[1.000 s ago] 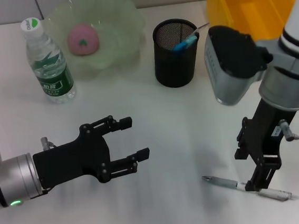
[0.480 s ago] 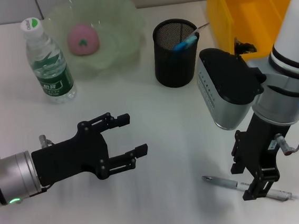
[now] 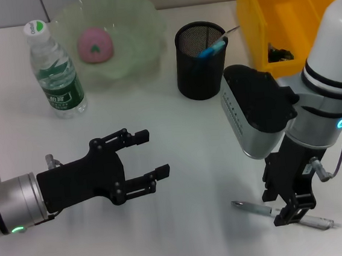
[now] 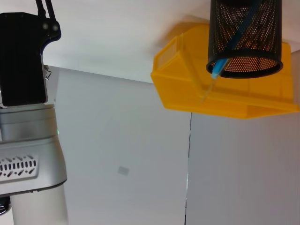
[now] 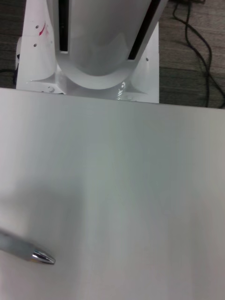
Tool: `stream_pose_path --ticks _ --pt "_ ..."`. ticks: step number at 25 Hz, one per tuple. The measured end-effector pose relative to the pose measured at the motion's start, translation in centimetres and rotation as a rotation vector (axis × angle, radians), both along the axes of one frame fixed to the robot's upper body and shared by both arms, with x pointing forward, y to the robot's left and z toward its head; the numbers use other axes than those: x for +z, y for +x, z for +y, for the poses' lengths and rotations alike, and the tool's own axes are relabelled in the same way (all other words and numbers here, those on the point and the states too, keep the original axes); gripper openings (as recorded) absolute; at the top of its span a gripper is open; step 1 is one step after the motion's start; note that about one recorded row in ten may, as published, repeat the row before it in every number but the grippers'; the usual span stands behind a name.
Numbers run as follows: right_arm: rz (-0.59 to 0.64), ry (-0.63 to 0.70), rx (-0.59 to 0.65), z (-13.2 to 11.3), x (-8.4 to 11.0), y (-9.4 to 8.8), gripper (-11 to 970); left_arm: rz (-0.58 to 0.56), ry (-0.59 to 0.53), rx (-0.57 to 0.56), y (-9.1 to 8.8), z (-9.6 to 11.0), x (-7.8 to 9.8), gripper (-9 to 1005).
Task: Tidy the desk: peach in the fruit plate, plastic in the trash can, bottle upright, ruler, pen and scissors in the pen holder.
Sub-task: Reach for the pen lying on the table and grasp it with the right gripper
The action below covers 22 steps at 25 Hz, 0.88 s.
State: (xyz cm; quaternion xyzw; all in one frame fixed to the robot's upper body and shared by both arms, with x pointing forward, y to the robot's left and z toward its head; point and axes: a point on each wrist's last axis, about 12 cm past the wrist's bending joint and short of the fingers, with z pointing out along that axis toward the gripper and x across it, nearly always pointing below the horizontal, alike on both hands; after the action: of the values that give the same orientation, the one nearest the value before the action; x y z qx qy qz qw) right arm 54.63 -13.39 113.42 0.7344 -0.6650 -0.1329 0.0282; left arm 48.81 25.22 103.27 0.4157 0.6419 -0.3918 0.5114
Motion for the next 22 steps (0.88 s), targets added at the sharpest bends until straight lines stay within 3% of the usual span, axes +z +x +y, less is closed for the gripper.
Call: stream_pose_path --ticks 1,4,22 --pt "-0.004 0.000 0.003 0.1 -0.1 0.0 589 0.000 0.000 0.000 0.0 0.0 0.0 769" --pt "-0.012 -0.005 0.014 0.2 -0.3 -0.1 455 0.000 0.000 0.000 0.0 0.0 0.0 769" --pt "-0.034 -0.025 0.047 0.6 -1.1 -0.4 450 -0.006 -0.006 0.005 0.0 -0.1 0.0 769"
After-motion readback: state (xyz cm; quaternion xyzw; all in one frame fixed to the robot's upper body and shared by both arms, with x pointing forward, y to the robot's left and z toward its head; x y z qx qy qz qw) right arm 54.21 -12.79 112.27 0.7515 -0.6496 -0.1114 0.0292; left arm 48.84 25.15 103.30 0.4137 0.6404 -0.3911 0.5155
